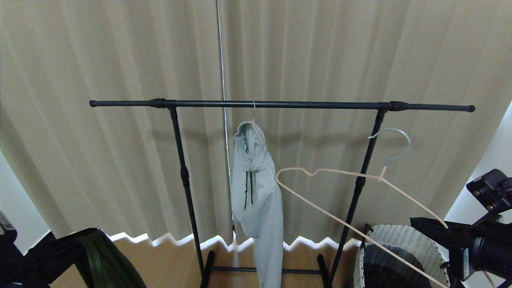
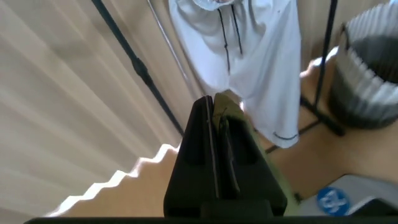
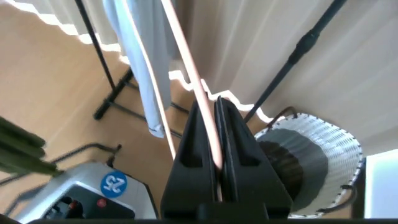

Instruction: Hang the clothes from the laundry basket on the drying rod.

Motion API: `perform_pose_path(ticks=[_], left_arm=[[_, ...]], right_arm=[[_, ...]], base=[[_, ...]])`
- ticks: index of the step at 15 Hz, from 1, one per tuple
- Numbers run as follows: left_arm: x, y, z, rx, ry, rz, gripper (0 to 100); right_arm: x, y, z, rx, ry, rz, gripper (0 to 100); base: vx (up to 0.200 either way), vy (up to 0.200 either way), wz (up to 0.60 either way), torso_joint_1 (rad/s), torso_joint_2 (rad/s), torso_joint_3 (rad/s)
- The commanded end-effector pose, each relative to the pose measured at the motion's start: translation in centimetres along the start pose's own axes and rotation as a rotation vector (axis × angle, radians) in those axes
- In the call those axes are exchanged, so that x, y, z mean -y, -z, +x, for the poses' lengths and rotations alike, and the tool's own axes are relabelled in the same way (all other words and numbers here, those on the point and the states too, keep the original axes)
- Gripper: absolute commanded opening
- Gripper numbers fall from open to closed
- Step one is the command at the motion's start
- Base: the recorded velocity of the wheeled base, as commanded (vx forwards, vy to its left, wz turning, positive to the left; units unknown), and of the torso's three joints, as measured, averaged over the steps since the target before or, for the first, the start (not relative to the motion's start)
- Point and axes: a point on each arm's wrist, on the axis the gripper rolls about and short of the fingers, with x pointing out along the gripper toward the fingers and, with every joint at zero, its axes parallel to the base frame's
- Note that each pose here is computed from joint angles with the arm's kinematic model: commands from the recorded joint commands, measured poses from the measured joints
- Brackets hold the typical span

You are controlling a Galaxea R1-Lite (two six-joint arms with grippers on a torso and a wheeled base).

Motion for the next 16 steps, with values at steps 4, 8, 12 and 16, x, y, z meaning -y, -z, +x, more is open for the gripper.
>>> perform_pose_path(ticks=[4,8,12,16], left_arm=[[-2.1,-3.3,4.2,-0.074,-0.03,0.042,0],[-2.2,-6.5,9.0,-0.167,-0.102,0.052,0],[-3.3,-11.0,13.3,-0.207,-0.166,-0.133,0],[-4.3,-12.7,17.2,-0.247,-0.294,-0.308,0]], right_arm=[[-0.5,-2.4,-0.2,0.121,-0.037,0.006,0],[-3.5,-4.5,0.6,0.139,-0.19,0.02,0],[-7.8,-4.3,2.1,0.042,-0.364,0.041,0],[-10.2,-4.8,1.5,0.042,-0.463,0.043,0]], base=[[0.0,0.0,0.0,0.0,0.0,0.0],[0.0,0.0,0.0,0.0,0.0,0.0],[0.0,0.0,0.0,0.0,0.0,0.0],[0.0,0.0,0.0,0.0,0.0,0.0]])
